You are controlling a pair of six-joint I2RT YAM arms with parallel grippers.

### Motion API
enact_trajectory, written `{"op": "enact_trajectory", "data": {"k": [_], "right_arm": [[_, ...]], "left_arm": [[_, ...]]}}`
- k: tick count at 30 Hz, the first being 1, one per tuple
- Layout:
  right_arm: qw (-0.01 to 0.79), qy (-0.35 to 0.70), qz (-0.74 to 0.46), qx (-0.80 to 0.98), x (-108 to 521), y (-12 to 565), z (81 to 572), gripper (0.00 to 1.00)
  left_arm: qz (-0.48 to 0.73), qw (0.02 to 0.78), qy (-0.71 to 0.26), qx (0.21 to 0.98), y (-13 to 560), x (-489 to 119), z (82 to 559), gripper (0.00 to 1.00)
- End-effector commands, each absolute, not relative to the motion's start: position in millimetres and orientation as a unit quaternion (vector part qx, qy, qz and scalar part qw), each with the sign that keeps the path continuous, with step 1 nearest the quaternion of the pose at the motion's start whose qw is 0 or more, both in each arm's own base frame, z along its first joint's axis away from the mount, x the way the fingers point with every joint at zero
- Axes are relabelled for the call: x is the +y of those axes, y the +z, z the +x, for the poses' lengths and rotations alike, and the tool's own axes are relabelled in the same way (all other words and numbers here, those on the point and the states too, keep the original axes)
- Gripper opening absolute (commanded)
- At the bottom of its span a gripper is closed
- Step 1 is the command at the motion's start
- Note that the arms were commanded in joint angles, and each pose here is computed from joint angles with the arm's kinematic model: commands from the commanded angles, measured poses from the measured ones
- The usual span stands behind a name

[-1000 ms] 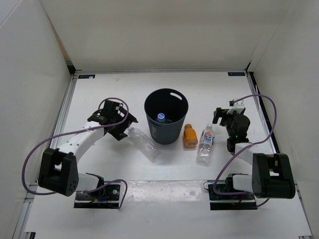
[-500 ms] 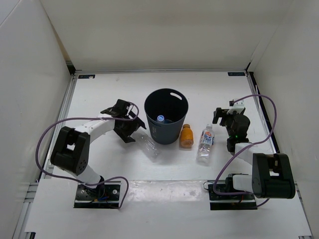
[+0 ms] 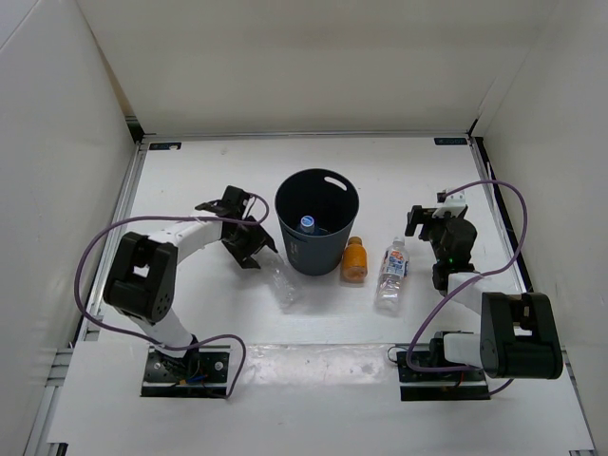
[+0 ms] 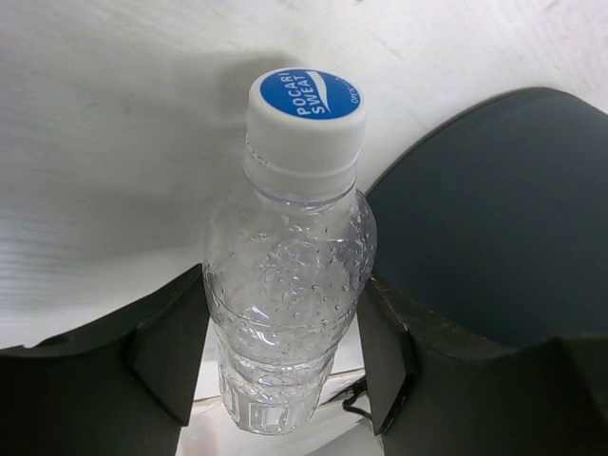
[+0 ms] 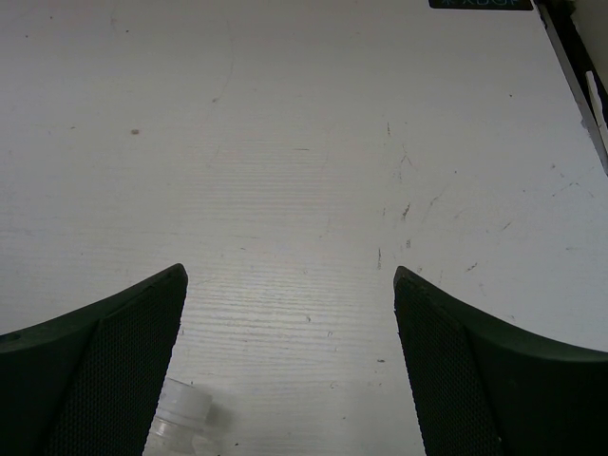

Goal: Put the plastic bottles in the bin

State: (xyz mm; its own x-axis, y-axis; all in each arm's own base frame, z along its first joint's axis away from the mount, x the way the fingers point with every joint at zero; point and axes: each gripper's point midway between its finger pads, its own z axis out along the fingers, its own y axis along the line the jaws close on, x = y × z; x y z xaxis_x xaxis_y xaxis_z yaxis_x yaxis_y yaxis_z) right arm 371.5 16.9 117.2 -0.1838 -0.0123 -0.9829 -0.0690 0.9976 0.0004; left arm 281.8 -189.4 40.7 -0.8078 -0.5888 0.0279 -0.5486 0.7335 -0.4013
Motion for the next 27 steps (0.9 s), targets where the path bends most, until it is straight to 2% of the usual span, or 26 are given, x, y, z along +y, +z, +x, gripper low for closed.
{"op": "enact_trajectory", "data": {"k": [1,2,9,15,23,27], "right_arm": [[0.665,0.021,-0.026,0.746,16,142,381,0.9],[0.664,0.021,-0.025,0.747,16,141,381,0.9],[0.663,0.021,-0.026,0.748,17,140,381,0.9],[0.662,0.021,-0.025,0.748,16,140,381,0.9],[0.663,0.019,-0.025,0.748,16,140,381,0.9],[0.664,0.02,-0.025,0.747,17,141,381,0.9]], "left_arm": [[-0.309,0.077,-0.18,0.931,59,-171,286,0.59],[-0.303,0.088,-0.179,0.932,66,-168,286,0.53],[-0.309,0.224,-0.101,0.919,136,-110,309,0.49],[-0.284,0.403,-0.093,0.865,254,-73,344,0.49],[-0.212,0.571,-0.14,0.781,404,-81,376,0.5],[-0.143,0.622,-0.171,0.751,448,-127,384,0.51]]}}
